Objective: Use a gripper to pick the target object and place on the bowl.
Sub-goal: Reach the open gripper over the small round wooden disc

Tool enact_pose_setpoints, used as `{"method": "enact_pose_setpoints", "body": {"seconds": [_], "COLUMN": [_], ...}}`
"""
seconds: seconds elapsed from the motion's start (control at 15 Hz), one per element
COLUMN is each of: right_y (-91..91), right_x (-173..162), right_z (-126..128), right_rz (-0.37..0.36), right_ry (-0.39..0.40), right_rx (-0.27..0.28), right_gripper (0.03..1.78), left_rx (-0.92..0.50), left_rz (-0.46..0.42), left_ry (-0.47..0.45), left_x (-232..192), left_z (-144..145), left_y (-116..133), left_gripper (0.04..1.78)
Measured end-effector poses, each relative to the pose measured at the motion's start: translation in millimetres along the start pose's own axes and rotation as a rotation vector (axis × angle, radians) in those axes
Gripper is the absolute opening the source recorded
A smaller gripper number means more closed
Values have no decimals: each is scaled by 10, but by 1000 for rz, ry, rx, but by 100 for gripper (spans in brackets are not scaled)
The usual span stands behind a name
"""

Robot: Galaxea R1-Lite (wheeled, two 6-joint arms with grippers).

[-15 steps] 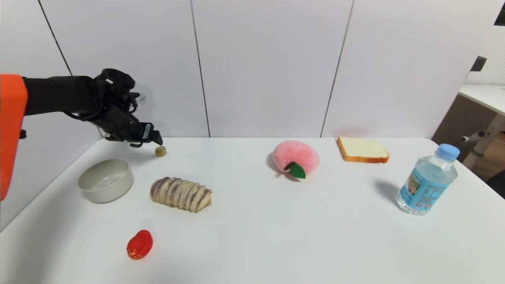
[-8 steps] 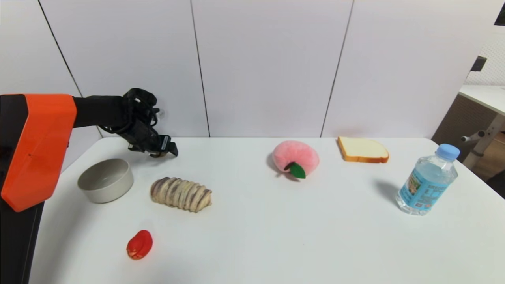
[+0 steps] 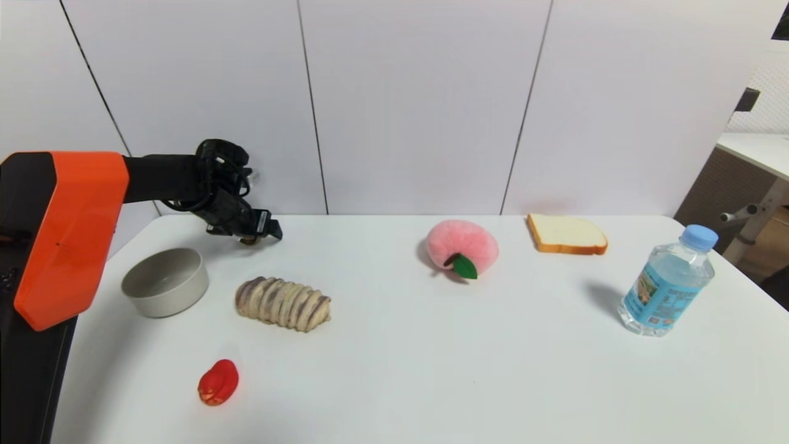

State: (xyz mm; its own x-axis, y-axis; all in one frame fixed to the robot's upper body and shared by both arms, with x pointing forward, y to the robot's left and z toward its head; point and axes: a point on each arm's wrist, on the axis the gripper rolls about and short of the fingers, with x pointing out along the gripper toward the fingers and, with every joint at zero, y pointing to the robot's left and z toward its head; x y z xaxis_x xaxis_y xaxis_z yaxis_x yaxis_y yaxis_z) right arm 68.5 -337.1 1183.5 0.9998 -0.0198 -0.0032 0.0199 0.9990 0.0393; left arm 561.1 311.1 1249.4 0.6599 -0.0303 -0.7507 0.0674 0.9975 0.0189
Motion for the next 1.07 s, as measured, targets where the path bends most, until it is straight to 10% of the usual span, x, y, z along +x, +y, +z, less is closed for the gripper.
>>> {"method": "enact_pose_setpoints", "body": {"seconds": [0.8,1.07], "right_y": [0,0], "right_x": [0,0], "right_z": [0,0], "right_rz": [0,0], "right_ry": [0,0], "right_rx": [1,0], "right_gripper": [171,171], "left_rx": [-1,-1], "left_rz": [2,2], "left_ry": [-13,-10], "left_x": [-95,-85], "left_z": [36,31], "left_y": [10,16], "left_gripper": [169,113]}}
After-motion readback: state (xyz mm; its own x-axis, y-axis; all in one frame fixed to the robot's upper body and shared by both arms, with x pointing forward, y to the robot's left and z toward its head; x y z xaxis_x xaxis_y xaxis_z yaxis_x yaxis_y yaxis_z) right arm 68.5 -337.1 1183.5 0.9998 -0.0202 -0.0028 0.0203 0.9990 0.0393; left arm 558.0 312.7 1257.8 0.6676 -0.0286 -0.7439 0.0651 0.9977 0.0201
